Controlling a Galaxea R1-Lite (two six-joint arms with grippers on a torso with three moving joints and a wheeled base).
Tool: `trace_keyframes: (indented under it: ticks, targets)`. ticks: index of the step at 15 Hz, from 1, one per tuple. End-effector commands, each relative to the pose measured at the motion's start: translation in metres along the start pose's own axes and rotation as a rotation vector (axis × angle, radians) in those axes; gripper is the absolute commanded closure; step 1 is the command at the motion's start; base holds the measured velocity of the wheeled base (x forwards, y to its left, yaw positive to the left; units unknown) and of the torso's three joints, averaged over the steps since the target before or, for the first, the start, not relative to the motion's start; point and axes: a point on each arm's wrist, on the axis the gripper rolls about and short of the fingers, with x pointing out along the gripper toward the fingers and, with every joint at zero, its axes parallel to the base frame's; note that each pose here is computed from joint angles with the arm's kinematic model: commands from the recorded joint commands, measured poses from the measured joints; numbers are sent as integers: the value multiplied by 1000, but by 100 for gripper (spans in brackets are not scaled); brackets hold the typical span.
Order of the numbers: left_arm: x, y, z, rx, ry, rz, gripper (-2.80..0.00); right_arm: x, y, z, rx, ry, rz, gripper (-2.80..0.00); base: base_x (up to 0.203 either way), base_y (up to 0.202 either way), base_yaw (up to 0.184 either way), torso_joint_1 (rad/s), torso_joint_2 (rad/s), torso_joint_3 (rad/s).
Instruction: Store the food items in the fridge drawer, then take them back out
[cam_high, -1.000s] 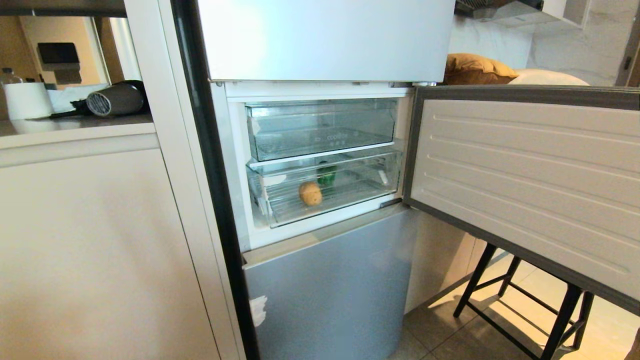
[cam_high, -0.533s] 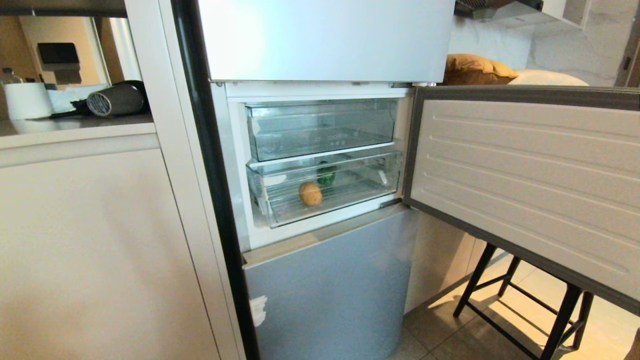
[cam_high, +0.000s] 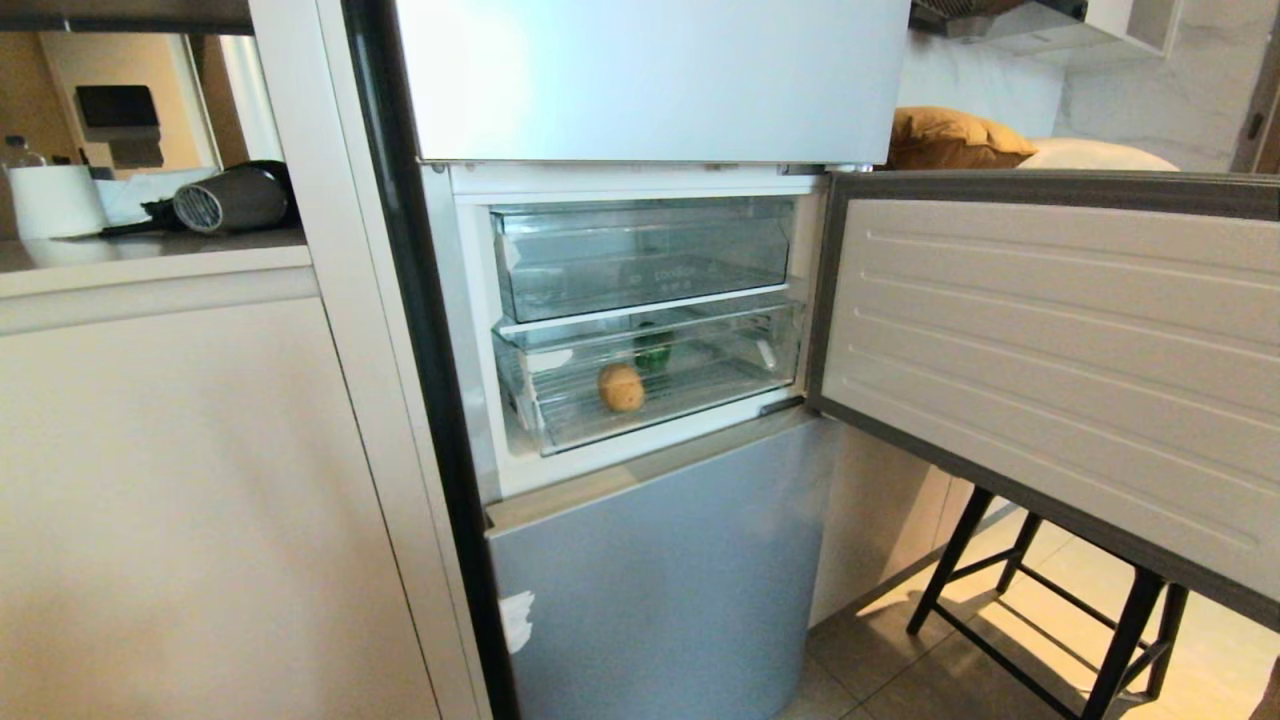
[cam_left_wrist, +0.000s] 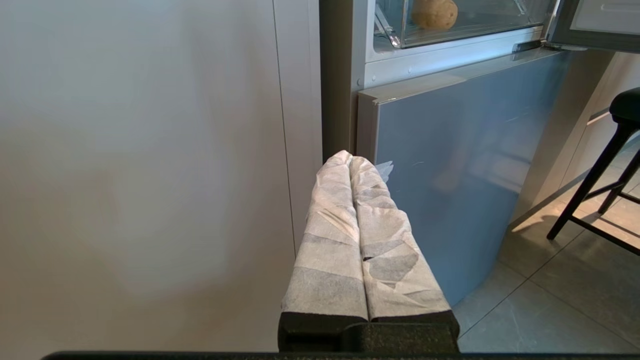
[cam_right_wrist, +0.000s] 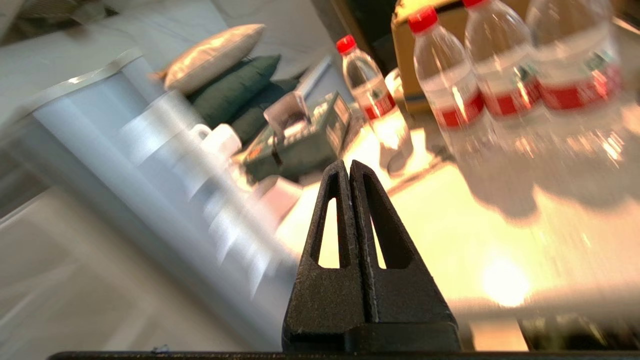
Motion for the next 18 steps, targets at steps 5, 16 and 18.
trace_keyframes:
  ticks: [5, 16, 18]
  targets:
    - [1, 0, -3, 0, 11, 0, 0, 75, -40, -11, 16, 94, 121, 0, 0, 0, 0, 0, 0, 0]
    - [1, 0, -3, 0, 9, 0, 0, 116, -47, -26, 55, 305, 426, 0, 0, 0, 0, 0, 0, 0]
    - [1, 0, -3, 0, 11, 0, 0, 115, -45, -28, 62, 347, 508, 0, 0, 0, 0, 0, 0, 0]
